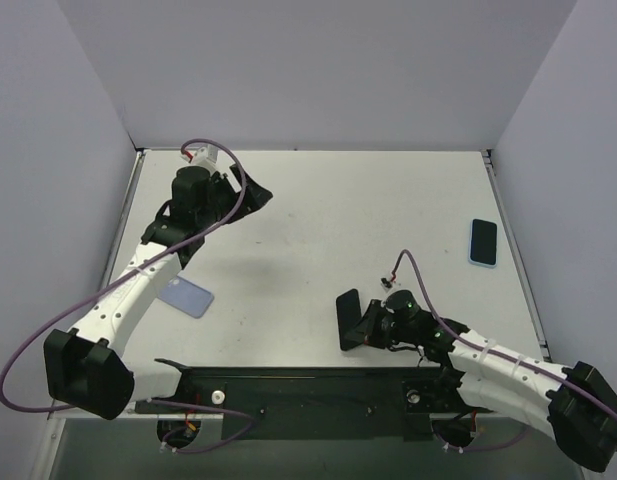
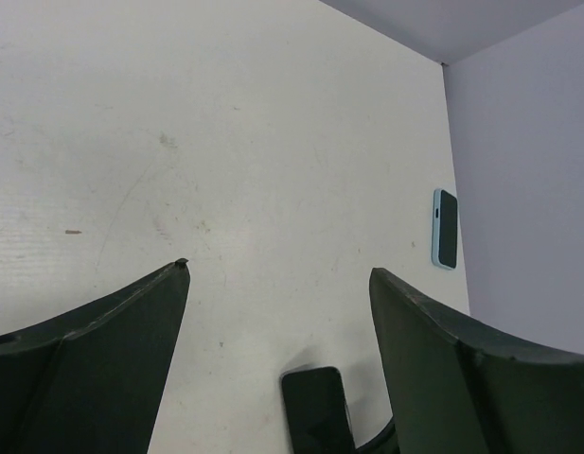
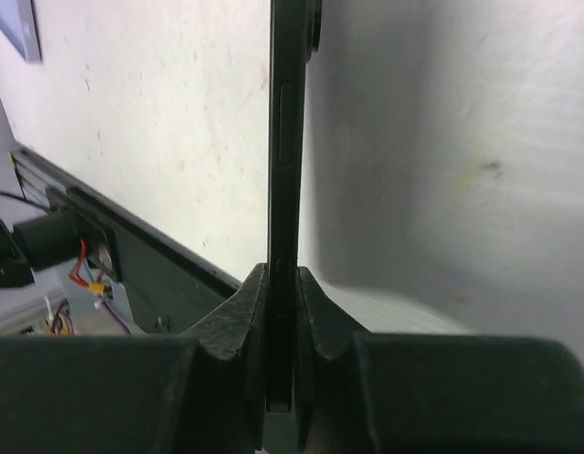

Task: Take the phone out of the phone case
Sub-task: Place the phone at the center of the board.

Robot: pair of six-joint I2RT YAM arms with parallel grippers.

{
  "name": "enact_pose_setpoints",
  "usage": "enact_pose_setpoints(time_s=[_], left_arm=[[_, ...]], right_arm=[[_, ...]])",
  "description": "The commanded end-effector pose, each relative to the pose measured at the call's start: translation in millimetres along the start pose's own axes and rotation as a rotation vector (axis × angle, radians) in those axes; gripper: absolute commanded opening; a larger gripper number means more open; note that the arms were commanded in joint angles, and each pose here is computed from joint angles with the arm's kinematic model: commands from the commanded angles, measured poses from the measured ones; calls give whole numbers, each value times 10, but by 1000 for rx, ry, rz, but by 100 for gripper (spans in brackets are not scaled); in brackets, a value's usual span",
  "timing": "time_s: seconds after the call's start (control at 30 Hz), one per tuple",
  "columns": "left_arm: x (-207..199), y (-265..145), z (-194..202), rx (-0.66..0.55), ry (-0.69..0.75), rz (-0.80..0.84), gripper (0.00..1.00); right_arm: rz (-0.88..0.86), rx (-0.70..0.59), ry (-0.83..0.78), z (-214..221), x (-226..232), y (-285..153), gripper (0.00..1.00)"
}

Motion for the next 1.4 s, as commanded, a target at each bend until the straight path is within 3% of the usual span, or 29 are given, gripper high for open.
enact_pose_setpoints(time_s=[0.0,0.13,0.37,0.57,0.77,0.83,0.97,1.0,1.03,1.07,1.13,1.2,1.37], left_arm=[[-86,-25,-185,-71,147,34,87],[134,-19,-91,-89,216,-23,87],[405,-112,-223,-140,141,-24,87],[480,-94,-271,-134,65,30,87],[519,-81,-251,-119,35,49,86],[486,-71,-288,-139,40,75,86],[463,-56,-280,-130,30,97,86],[464,-55,-274,-125,24,100,86],[452,-52,-270,-121,19,107,86],[432,-64,-277,-122,17,117,86],[409,-80,-274,-118,9,130,86],[375,-112,-284,-127,4,148,86],[293,-194,-324,-153,-8,188,86]], right_arm=[[-12,-154,31,-384,88,-64,0],[-20,-161,75,-815,79,-142,0],[-74,-104,-7,-1827,414,-122,0],[-63,-41,48,-2599,496,286,0],[-31,48,136,-2879,342,744,3],[14,47,143,-2904,271,751,9],[97,26,164,-2883,116,685,29],[150,19,165,-2867,31,650,41],[179,13,157,-2857,28,596,47],[263,9,131,-2843,-62,534,62],[389,2,94,-2839,-145,386,74],[481,-57,75,-2895,-167,154,82],[709,-275,122,-3115,-390,-415,85]])
Point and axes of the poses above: each gripper's point midway between its finger pads, its own y axis out along the fingers, its own x axis along the line the jaws close on, z = x × y, the point moved 6 cm from there along -y, back along the fingers, and after that the axes turned 8 degrees about y, right-handed, at the moved point
